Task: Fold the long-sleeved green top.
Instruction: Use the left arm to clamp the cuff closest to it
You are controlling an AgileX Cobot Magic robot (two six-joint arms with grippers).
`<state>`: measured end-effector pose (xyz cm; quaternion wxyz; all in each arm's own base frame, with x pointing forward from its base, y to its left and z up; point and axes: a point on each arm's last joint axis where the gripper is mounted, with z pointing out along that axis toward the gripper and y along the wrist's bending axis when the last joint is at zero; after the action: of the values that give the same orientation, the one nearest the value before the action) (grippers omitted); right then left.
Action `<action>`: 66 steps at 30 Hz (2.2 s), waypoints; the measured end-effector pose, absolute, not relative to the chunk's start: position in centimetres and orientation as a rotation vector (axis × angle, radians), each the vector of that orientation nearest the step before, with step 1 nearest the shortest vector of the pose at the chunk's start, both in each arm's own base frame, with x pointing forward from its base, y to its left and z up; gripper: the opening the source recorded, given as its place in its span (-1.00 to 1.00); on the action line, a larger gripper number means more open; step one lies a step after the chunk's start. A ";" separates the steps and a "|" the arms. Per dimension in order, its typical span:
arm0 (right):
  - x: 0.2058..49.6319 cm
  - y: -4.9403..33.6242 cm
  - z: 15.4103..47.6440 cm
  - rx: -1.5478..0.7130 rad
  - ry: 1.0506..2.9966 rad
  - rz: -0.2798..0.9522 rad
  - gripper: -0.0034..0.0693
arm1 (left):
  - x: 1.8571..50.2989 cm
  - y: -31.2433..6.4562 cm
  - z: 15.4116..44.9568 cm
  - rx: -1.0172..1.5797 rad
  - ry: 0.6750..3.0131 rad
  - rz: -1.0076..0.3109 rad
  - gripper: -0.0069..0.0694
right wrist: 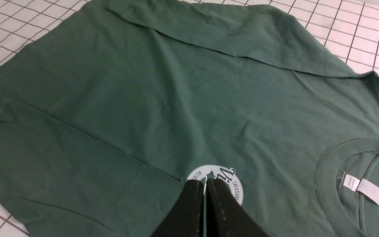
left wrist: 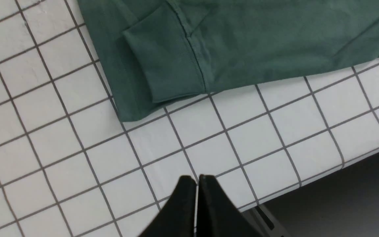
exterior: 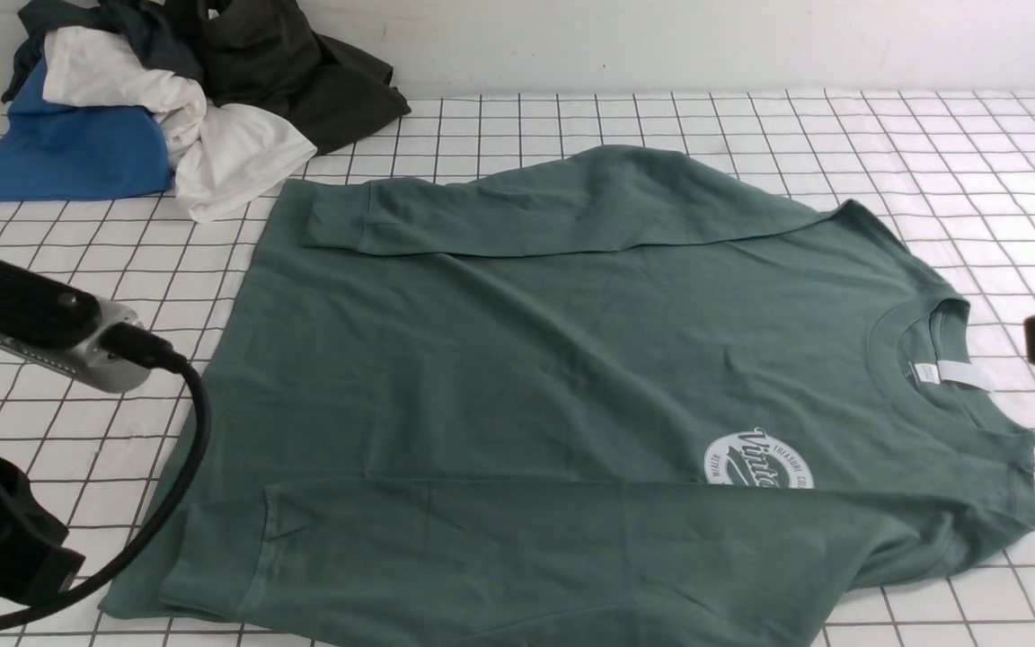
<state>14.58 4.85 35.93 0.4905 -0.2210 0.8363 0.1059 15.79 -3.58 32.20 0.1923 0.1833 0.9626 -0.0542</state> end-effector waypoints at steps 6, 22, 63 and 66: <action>14.6 4.9 35.9 -0.535 2.031 0.261 -0.87 | 16.9 -3.7 31.4 0.517 2.745 -0.151 -0.79; 13.8 6.6 35.8 -0.729 1.990 0.261 -0.87 | 20.2 -4.1 29.5 0.494 2.734 -0.139 -0.74; 12.1 5.1 34.7 -0.618 2.063 0.112 -0.87 | 20.3 -9.2 29.3 0.726 2.623 0.014 -0.55; 11.9 5.0 34.5 -0.618 2.064 0.100 -0.87 | 20.3 -9.9 29.2 0.766 2.605 0.015 -0.53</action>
<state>11.94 5.01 34.53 0.4729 -0.2524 0.8432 0.0408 20.30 -9.88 29.21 0.2118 0.2756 0.9377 0.0053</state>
